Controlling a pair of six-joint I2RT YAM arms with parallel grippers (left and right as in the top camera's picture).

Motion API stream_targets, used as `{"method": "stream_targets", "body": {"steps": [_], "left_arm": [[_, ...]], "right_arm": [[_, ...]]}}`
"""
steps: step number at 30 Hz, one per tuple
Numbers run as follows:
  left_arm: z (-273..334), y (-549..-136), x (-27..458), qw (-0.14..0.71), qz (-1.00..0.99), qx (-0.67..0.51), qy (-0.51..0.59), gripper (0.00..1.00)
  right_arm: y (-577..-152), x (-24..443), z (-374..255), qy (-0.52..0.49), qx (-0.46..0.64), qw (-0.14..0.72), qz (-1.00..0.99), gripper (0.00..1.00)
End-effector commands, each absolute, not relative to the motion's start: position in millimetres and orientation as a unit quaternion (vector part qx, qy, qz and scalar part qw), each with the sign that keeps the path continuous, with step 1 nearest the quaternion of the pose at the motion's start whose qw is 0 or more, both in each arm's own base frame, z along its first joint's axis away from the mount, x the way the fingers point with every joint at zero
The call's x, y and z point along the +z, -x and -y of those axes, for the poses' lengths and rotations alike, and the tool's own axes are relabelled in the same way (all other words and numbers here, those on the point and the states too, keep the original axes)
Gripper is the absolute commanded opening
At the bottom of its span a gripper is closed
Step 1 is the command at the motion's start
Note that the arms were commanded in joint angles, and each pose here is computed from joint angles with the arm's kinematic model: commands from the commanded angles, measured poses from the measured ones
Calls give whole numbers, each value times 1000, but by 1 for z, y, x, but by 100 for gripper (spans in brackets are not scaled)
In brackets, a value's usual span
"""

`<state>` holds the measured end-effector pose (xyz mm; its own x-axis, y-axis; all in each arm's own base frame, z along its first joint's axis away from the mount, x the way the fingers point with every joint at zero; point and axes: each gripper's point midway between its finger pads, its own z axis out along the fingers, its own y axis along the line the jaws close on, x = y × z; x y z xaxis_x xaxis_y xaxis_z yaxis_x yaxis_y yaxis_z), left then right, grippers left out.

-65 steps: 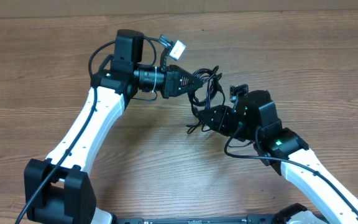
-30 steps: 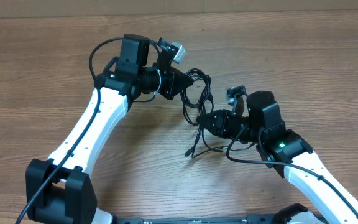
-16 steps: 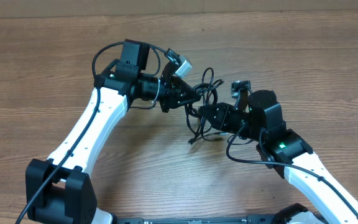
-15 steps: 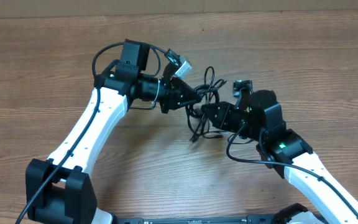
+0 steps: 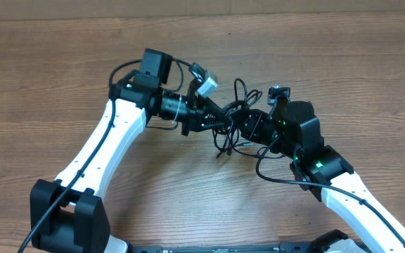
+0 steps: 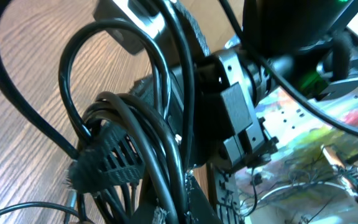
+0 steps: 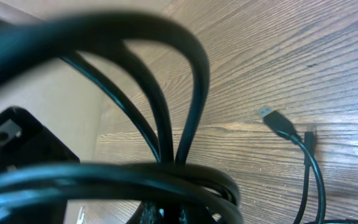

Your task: Untangle cables

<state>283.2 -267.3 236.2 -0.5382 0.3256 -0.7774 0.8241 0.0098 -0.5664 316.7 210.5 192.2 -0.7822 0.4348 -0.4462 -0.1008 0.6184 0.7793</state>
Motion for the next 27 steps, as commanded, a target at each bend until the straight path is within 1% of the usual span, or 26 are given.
{"method": "stream_targets", "body": {"steps": [1,2,3,9,11,12,14,17,23,27], "left_arm": [[271,-280,229,227,-689,-521,-451,4],[269,-283,222,226,-702,-502,-452,4],[267,-287,214,225,-718,-477,-454,4],[265,-291,205,223,-734,-452,-455,4],[261,-296,199,223,-747,-432,-453,4],[260,-299,196,222,-756,-423,-448,4],[256,-305,192,223,-771,-406,-438,4],[254,-317,189,234,-786,-384,-424,4],[254,-325,190,249,-787,-371,-425,4],[249,-327,184,245,-799,-351,-421,4]], "right_arm": [[-320,198,-209,-103,430,326,-836,6],[-318,200,-212,-96,438,321,-834,8],[-315,201,-216,-89,447,313,-833,13],[-316,202,-216,-89,447,317,-831,19],[-315,201,-215,-89,446,315,-833,29],[-314,198,-215,-91,443,310,-836,38],[-310,192,-215,-93,440,296,-843,50],[-299,180,-215,-95,433,263,-857,63],[-285,166,-215,-96,428,220,-871,64],[-283,166,-216,-94,431,214,-872,68]]}}
